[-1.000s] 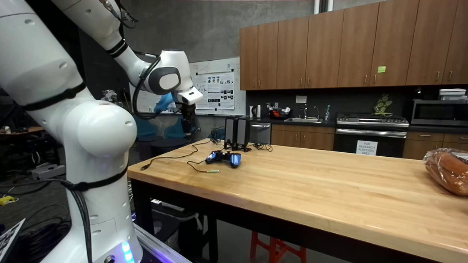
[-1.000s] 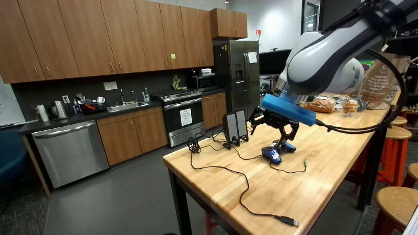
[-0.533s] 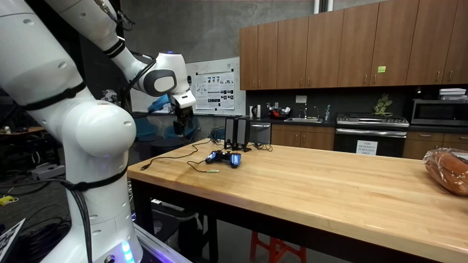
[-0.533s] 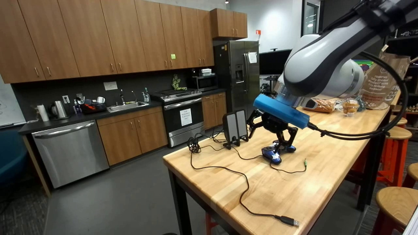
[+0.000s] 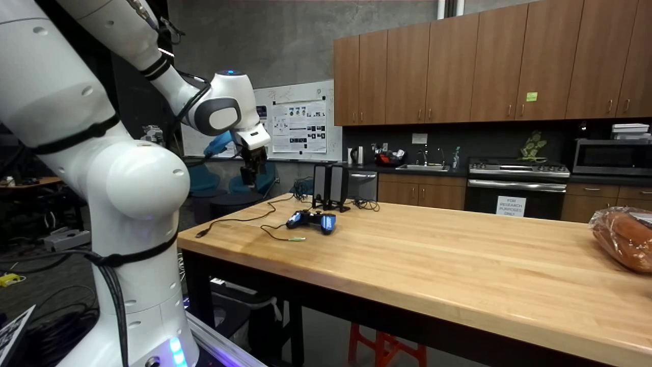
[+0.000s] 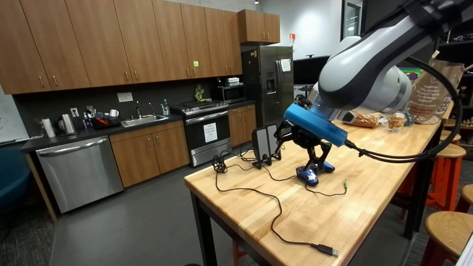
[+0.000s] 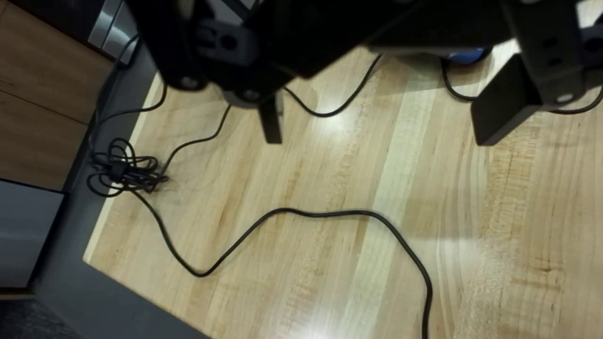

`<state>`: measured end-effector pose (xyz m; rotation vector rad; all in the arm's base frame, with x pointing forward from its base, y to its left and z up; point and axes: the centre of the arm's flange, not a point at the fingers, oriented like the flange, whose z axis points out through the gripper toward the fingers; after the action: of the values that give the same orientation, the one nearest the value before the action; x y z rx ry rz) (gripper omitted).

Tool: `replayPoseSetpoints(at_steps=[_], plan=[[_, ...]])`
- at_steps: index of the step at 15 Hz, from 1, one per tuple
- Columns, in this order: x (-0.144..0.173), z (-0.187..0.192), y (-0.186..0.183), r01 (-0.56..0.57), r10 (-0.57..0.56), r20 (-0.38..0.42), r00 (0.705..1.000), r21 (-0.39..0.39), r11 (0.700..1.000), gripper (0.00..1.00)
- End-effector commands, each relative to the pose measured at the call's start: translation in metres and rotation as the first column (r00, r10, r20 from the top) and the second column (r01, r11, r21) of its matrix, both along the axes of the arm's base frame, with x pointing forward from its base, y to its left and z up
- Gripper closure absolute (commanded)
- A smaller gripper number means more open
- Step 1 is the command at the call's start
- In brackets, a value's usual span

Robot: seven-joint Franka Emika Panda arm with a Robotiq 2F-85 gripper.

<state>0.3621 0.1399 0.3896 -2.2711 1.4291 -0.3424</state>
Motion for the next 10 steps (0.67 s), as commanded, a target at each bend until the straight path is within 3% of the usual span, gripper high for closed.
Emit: replayPoseSetpoints(at_steps=[1, 6, 10], plan=[[-0.0155, -0.0063, -0.0072, -0.022, 0.026, 0.051, 0.998, -0.071, 0.997, 0.0], [-0.0165, -0.011, -0.0071, -0.146, 0.159, 0.052, 0.986, -0.2, 0.969, 0.0], [-0.0163, -0.0157, -0.012, -0.248, 0.268, 0.01, 0.963, -0.35, 0.903, 0.0]])
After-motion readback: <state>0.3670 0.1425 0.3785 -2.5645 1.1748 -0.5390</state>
